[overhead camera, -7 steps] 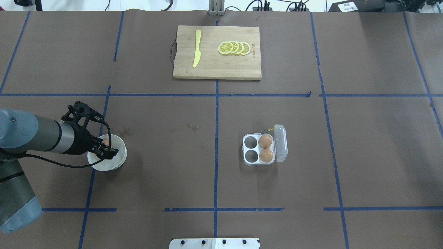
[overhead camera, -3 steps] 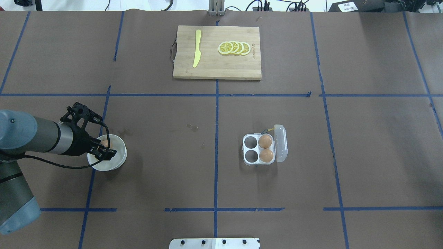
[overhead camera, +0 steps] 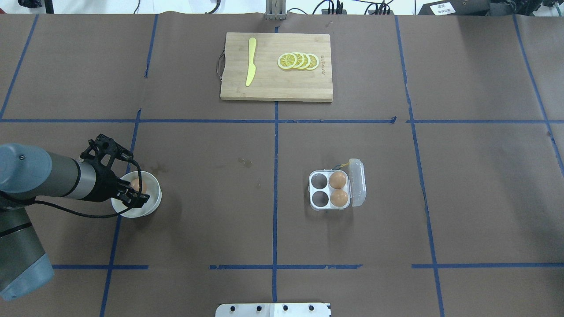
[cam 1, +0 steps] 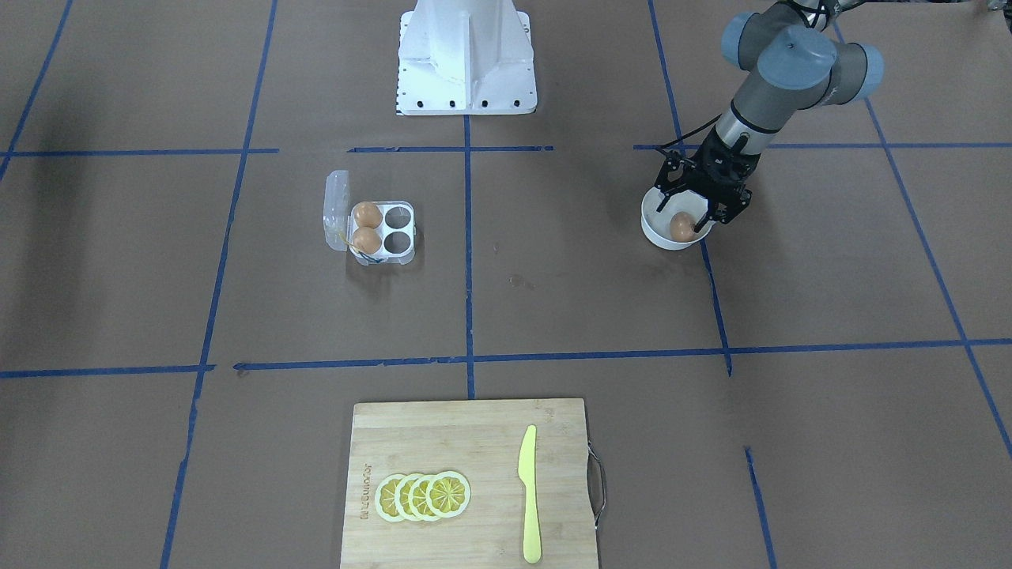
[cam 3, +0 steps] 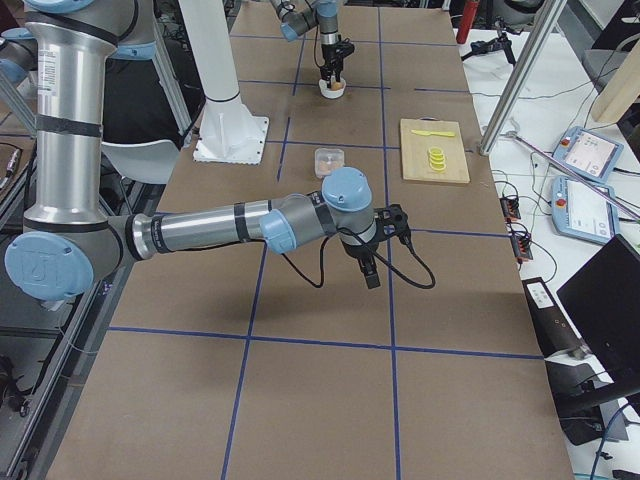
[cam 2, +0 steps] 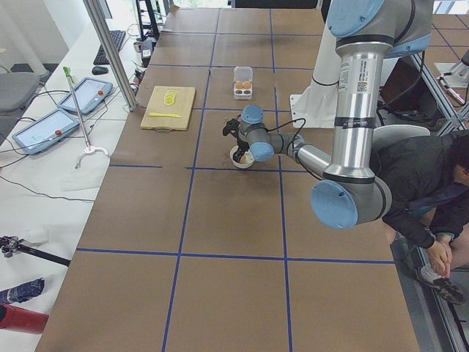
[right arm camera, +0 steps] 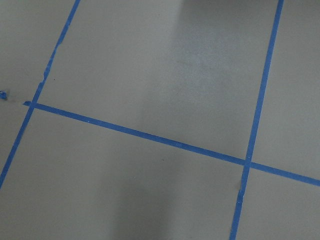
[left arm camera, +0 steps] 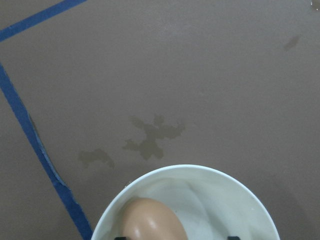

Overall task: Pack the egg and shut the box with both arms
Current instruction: 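Lower the left gripper into the bowl around the brown egg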

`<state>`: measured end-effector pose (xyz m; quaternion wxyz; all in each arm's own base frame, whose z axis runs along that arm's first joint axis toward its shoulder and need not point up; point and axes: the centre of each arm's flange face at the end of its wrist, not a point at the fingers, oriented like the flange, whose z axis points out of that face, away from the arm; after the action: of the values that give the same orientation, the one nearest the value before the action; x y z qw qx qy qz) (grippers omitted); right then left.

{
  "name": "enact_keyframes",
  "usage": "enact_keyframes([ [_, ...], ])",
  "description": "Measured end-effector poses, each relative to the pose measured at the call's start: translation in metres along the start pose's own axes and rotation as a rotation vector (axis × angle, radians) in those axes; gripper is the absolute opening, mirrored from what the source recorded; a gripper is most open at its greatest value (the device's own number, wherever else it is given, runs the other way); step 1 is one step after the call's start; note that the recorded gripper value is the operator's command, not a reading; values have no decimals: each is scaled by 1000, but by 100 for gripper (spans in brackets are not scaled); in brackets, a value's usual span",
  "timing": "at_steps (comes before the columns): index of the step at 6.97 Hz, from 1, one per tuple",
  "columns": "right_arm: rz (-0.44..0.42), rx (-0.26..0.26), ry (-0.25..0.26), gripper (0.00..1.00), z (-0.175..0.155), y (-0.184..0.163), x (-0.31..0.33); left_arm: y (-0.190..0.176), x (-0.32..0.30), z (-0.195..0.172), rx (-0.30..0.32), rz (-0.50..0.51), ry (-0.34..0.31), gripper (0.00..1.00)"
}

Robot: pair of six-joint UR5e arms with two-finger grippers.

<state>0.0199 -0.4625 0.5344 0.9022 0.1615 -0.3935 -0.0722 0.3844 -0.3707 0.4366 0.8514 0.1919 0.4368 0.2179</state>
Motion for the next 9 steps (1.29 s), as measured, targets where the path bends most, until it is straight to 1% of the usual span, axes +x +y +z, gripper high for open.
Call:
enact_keyframes([
  [1,1,-1,0,100,0,0,0,1,1,1,-3,1,1,72],
  [2,2,-2,0,100,1,1,1,1,2,2,-3,3,3,83],
  [4,1,-2,0,100,1,1,1,-3,6,1,2,6,9,84],
  [5,1,-2,0,100,1,1,1,-3,6,2,2,5,10,83],
  [6,1,-2,0,100,1,1,1,-3,6,2,1,5,10,79],
  [7,1,-2,0,100,1,1,1,-4,6,3,0,4,11,78],
  [9,0,-2,0,100,0,1,1,-8,10,2,6,5,17,79],
])
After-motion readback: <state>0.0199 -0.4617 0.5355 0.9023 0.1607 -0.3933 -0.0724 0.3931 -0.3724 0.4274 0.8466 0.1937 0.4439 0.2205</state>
